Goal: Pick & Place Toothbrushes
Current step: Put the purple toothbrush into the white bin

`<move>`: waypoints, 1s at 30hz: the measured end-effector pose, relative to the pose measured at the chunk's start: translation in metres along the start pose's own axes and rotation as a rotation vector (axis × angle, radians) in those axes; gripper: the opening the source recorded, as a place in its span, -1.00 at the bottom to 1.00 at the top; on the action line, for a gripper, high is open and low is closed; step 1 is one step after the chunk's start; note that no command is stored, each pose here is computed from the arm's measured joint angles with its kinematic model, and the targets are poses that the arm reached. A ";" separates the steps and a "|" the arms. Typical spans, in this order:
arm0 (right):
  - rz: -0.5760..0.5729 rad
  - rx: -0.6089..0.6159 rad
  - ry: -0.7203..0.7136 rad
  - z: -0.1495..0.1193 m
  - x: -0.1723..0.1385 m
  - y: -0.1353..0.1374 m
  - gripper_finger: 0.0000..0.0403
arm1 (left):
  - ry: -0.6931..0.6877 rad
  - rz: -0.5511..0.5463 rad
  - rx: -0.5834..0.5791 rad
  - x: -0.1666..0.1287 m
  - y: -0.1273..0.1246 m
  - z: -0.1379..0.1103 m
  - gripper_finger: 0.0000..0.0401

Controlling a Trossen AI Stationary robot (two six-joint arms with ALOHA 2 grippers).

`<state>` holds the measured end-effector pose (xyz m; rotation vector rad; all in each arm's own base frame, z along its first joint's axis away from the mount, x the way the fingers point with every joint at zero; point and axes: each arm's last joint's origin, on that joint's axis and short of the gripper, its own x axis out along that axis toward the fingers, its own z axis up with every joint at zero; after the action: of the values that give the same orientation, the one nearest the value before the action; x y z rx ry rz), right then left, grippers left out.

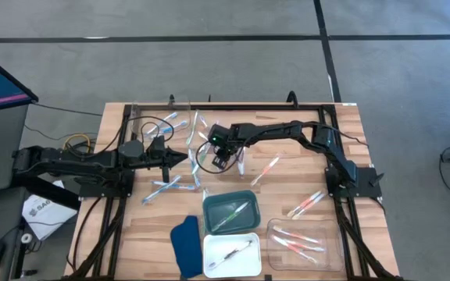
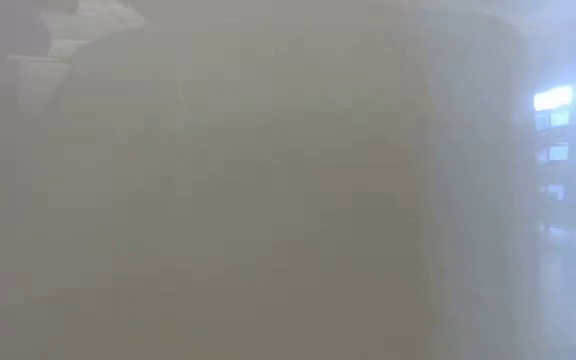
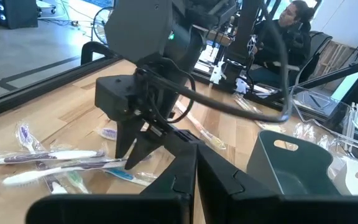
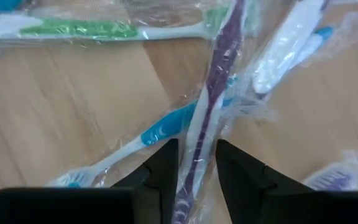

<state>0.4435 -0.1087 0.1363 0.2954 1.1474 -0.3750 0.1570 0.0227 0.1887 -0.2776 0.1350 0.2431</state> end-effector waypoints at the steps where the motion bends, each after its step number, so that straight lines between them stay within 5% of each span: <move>1: -0.001 0.002 0.002 0.000 0.002 -0.001 -0.49 | 0.000 -0.001 0.000 0.000 0.000 0.000 -0.96; 11: -0.001 0.002 0.011 -0.001 0.004 -0.001 -0.52 | -0.005 -0.004 0.000 0.000 0.000 0.000 -0.96; 18: -0.002 0.002 0.019 -0.002 0.004 -0.002 -0.82 | -0.006 -0.004 -0.001 0.000 0.000 0.001 -0.96; 30: -0.065 -0.071 0.088 -0.002 -0.006 0.009 -0.83 | -0.005 -0.010 -0.002 0.000 -0.001 0.001 -0.96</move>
<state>0.4438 -0.0986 0.1418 0.2145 1.2567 -0.3807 0.1572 0.0223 0.1895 -0.2795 0.1281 0.2340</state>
